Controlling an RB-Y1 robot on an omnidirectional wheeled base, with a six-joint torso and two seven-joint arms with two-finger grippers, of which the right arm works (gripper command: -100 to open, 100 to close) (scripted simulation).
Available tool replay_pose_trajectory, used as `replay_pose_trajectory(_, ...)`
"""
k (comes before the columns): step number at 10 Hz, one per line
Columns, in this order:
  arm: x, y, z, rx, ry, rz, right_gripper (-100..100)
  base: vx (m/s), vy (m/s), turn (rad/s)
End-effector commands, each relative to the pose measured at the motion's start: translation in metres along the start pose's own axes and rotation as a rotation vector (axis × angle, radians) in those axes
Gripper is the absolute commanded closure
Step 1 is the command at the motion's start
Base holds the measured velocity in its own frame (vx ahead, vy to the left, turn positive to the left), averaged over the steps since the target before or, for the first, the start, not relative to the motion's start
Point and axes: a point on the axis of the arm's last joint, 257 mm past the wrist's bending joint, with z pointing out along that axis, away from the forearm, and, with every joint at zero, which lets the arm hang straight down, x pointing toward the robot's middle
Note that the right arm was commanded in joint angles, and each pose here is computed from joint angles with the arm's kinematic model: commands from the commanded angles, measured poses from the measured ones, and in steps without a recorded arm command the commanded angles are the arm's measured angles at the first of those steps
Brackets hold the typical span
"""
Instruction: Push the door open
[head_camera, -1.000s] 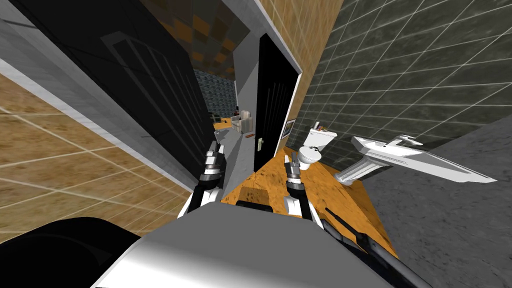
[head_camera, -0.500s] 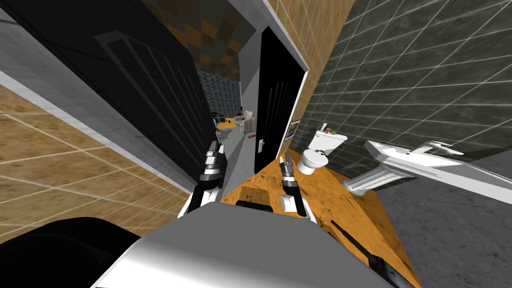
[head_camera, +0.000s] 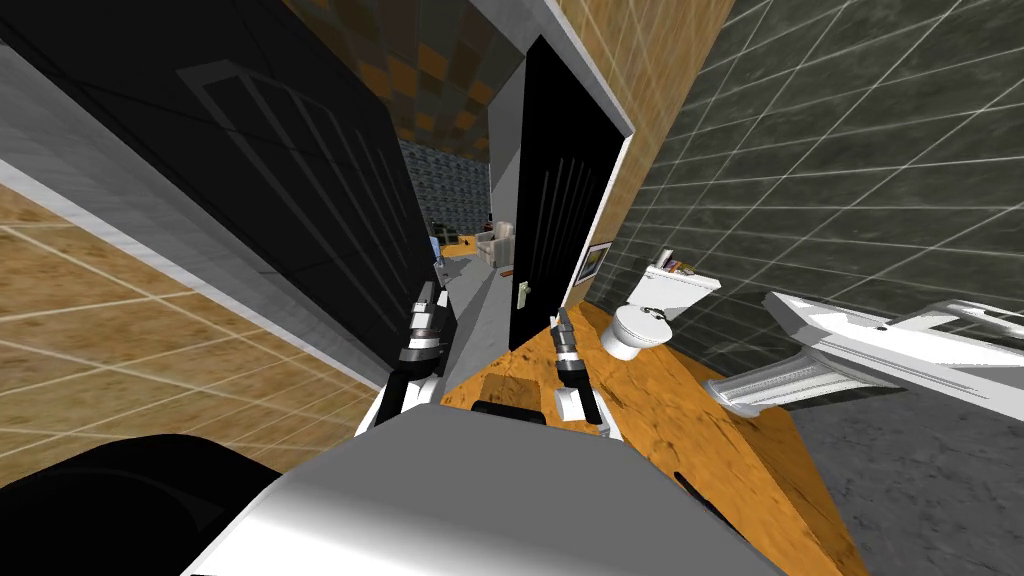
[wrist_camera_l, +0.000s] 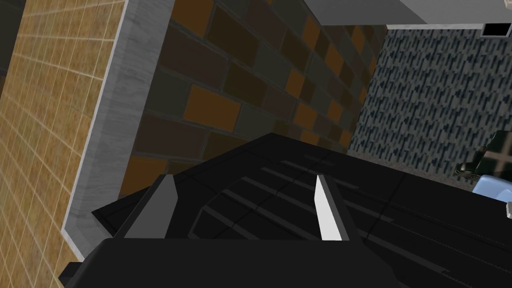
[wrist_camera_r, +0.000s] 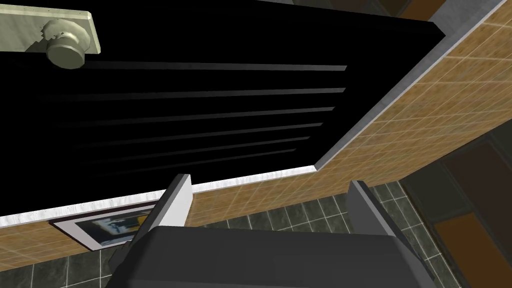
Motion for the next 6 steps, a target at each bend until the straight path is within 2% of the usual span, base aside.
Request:
replay_pose_trajectory(1,0.006,-0.013,0.0009,0.025,0.014,0.011,-100,0.065,-0.085,0.108)
replay_pose_trajectory(5,0.023,-0.039,0.0018,0.081,0.047,0.035,-100,0.076,-0.089,0.102)
replay_pose_trajectory(6,0.031,-0.051,0.0017,0.109,0.064,0.046,-100,0.090,-0.126,0.174)
